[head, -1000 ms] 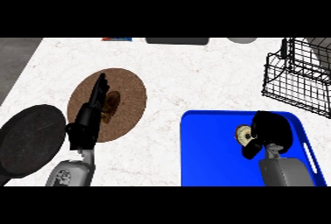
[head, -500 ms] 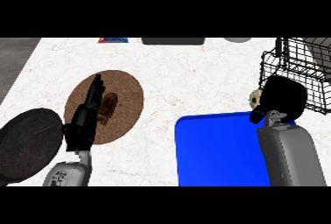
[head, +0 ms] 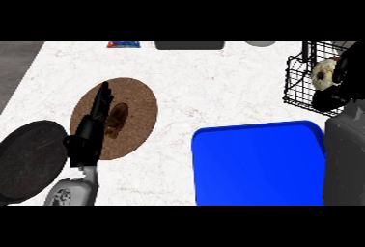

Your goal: Pick the cupcake from the tray and place it in the tiered basket

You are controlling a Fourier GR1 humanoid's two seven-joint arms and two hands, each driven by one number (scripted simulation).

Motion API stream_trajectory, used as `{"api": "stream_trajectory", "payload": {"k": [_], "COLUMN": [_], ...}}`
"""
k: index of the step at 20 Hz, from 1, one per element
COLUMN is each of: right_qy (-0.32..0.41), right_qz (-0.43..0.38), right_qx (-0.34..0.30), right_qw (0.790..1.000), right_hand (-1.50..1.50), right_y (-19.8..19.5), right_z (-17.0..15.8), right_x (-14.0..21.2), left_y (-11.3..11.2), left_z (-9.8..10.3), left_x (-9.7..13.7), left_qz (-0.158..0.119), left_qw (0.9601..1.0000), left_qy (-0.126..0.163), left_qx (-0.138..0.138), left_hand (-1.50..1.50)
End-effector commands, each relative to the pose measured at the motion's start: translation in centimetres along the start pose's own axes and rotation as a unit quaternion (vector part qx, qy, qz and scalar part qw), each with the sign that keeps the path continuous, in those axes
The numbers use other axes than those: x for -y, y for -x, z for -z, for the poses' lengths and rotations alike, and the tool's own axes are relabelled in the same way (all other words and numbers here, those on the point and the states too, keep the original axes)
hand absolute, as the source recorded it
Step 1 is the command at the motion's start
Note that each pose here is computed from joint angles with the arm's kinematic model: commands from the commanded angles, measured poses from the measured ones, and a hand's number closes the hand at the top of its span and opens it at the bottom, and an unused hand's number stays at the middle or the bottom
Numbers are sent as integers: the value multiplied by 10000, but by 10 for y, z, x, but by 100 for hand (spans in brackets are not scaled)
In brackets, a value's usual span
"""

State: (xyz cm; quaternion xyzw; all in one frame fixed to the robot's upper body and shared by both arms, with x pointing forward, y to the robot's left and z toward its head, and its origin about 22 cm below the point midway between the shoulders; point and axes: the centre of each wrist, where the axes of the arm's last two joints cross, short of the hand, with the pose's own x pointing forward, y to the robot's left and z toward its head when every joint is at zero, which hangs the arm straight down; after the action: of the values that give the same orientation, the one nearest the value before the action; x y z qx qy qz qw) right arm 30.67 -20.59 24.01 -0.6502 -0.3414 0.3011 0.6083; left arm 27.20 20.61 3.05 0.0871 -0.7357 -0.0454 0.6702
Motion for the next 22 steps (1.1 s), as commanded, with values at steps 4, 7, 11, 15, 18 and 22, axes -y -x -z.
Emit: {"api": "stream_trajectory", "payload": {"k": [4,7,11,15,18,22], "right_qy": [9,-76,4,176,315,360], "right_qz": [652,1461,1264,1367,840,856], "right_qx": [-369,-372,-381,-556,-683,-747], "right_qw": [9972,9885,9913,9889,9936,9929], "right_hand": [150,150,150,150,150,150], "right_y": [-2,4,20,39,17,36], "right_z": [24,30,71,110,112,128], "right_x": [54,72,73,49,37,38], "left_y": [-4,8,-16,-6,-7,-12], "left_z": [3,-6,0,7,0,5], "left_x": [14,0,1,9,-8,-2], "left_qz": [52,-50,5,-33,28,-3], "left_qw": [10000,10000,9999,10000,10000,10000], "left_qy": [50,84,68,79,5,68], "left_qx": [35,14,98,-29,28,39], "left_hand": [0,0,0,0,0,0]}}
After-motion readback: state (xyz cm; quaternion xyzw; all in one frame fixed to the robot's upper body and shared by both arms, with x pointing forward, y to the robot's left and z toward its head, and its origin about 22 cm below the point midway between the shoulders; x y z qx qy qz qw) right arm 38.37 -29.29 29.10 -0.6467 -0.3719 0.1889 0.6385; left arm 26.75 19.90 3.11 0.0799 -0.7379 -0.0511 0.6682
